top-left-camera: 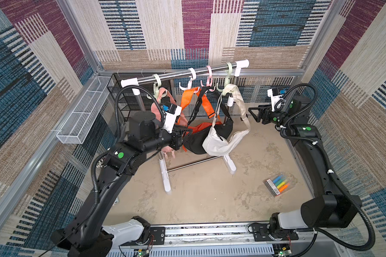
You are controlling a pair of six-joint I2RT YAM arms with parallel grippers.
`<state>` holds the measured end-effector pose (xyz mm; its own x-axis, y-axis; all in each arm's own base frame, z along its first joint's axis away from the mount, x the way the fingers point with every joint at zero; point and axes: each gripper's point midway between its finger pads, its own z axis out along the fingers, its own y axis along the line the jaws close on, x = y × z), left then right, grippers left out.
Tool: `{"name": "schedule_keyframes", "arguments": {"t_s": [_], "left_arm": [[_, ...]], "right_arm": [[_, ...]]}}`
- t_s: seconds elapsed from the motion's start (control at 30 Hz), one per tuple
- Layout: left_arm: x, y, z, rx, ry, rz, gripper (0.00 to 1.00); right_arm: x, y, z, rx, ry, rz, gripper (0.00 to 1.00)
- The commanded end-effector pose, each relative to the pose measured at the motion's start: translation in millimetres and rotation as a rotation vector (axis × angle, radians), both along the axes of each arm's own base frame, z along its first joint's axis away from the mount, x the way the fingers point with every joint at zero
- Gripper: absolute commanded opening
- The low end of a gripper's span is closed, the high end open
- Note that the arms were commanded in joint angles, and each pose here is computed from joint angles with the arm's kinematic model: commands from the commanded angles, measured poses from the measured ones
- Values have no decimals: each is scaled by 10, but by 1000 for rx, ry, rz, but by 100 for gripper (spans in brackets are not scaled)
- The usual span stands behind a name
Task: Take the bag off the hook
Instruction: Pick up the bag from the hook.
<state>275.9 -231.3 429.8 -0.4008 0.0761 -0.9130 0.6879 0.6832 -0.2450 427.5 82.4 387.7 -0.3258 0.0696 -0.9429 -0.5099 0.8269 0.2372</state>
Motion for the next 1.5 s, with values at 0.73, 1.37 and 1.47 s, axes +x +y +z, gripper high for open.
{"name": "schedule_keyframes", "arguments": {"t_s": [0.73, 1.37, 1.47], "left_arm": [[675, -1072, -510, 148, 5, -6, 37], [1000, -1158, -824, 252, 77, 77, 20], [923, -1158, -743, 231, 71, 49, 29]], "right_arm": [[272, -219, -1069, -174, -140, -102, 79], [599, -220, -1427, -185, -91, -82, 62], [589, -204, -1414, -175, -95, -75, 65]]}}
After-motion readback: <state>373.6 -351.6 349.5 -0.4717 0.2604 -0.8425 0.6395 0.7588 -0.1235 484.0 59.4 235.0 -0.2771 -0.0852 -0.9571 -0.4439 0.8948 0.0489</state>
